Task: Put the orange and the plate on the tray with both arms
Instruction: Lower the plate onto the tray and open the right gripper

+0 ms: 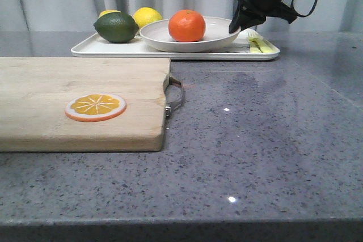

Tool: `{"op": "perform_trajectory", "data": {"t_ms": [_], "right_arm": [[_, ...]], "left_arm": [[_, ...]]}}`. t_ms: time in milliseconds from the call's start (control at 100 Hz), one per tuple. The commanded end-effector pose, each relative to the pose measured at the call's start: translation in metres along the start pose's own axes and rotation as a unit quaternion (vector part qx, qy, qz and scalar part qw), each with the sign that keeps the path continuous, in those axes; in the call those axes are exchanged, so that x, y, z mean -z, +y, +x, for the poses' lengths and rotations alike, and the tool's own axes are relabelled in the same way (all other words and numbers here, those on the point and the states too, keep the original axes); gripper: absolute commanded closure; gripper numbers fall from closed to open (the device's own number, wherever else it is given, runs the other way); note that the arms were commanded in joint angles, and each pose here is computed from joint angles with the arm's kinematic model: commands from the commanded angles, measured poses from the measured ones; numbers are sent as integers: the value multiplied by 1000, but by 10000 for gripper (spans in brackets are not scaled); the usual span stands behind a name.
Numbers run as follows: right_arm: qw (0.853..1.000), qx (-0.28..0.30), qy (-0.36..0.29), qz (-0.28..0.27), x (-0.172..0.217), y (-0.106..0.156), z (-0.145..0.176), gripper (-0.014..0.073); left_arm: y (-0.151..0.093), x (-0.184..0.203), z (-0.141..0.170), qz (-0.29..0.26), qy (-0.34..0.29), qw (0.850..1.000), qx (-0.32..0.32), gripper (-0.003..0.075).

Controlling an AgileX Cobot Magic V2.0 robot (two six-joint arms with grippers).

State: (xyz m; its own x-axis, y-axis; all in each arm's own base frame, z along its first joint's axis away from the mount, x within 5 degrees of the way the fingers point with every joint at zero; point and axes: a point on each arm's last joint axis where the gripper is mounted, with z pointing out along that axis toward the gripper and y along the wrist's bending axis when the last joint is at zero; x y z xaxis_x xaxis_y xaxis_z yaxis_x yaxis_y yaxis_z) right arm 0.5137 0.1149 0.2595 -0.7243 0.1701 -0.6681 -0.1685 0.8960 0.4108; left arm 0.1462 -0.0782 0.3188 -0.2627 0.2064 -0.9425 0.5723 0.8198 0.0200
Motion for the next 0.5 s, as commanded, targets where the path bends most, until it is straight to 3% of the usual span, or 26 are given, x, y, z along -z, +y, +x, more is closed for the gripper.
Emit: {"op": "perform_trajectory", "data": {"t_ms": [0, 490], "right_arm": [[997, 1, -79, -27, 36, 21, -31, 695], [998, -11, -60, -20, 29, 6, -27, 695]], "left_arm": [[4, 4, -12, -18, -34, 999, 11, 156], [4, 4, -12, -18, -34, 999, 11, 156]]}}
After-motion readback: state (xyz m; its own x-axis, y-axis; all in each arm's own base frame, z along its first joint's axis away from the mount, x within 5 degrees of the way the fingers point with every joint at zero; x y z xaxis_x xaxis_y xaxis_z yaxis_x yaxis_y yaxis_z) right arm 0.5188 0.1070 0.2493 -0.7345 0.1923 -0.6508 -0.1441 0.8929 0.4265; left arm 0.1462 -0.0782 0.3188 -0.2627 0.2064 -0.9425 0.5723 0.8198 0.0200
